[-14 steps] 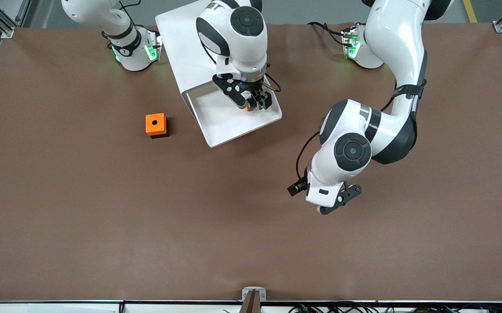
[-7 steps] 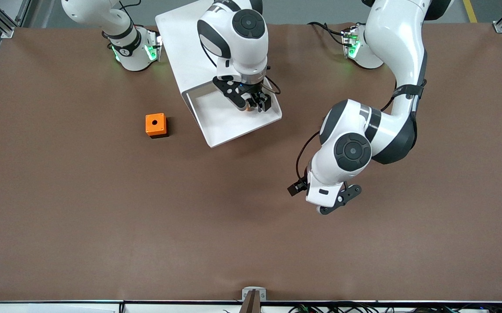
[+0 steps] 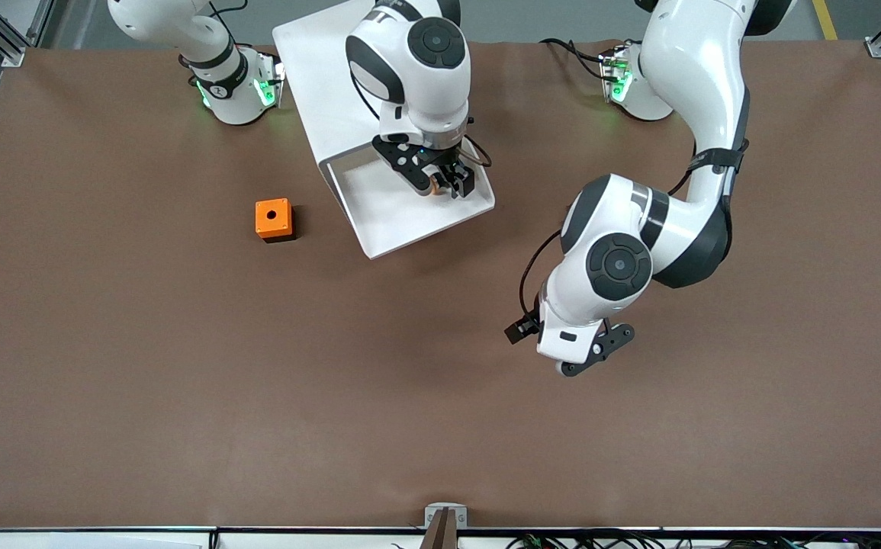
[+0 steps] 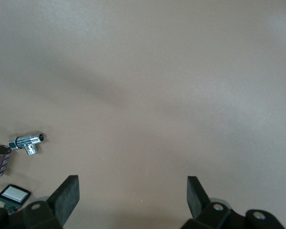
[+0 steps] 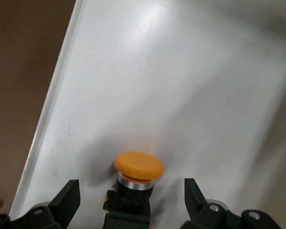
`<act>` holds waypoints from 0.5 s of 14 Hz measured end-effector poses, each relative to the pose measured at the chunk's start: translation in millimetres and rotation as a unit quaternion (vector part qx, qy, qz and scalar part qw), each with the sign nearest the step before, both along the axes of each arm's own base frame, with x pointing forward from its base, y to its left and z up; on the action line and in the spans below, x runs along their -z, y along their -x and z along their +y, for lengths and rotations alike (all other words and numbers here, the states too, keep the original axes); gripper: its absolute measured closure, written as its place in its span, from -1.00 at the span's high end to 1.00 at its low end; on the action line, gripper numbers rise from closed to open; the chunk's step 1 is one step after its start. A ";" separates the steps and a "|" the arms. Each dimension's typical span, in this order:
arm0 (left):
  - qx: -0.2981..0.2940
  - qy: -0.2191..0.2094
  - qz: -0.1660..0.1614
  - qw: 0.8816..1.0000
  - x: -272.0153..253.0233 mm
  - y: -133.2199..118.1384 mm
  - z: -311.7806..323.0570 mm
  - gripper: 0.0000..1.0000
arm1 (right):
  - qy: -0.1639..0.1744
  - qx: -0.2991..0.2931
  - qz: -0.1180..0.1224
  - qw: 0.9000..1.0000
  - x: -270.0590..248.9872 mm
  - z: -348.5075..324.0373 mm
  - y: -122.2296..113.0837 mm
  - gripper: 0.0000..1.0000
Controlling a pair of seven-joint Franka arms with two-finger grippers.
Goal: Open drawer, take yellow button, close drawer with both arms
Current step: 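Lower the right gripper onto the orange button and close on it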
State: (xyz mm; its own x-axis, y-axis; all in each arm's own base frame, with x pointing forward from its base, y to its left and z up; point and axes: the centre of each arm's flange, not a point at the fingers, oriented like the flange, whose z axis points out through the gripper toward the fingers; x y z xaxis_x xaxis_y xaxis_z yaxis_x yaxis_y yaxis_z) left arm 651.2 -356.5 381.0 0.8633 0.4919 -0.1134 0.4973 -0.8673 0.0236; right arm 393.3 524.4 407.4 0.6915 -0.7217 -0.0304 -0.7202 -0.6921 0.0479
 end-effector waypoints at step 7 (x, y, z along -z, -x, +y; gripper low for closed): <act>0.000 0.000 0.000 1.000 0.0 0.0 0.0 0.99 | 0.005 0.004 0.002 1.000 10.8 2.3 -0.7 0.85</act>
State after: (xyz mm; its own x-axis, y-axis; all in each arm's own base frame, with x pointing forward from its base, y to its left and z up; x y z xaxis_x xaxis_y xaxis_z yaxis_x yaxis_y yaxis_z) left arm 651.2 -356.5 381.0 0.8632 0.4919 -0.1134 0.4973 -0.8673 0.0236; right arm 394.0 526.8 396.7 0.6852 -0.7278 -0.0262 -0.7259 -0.6854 0.0572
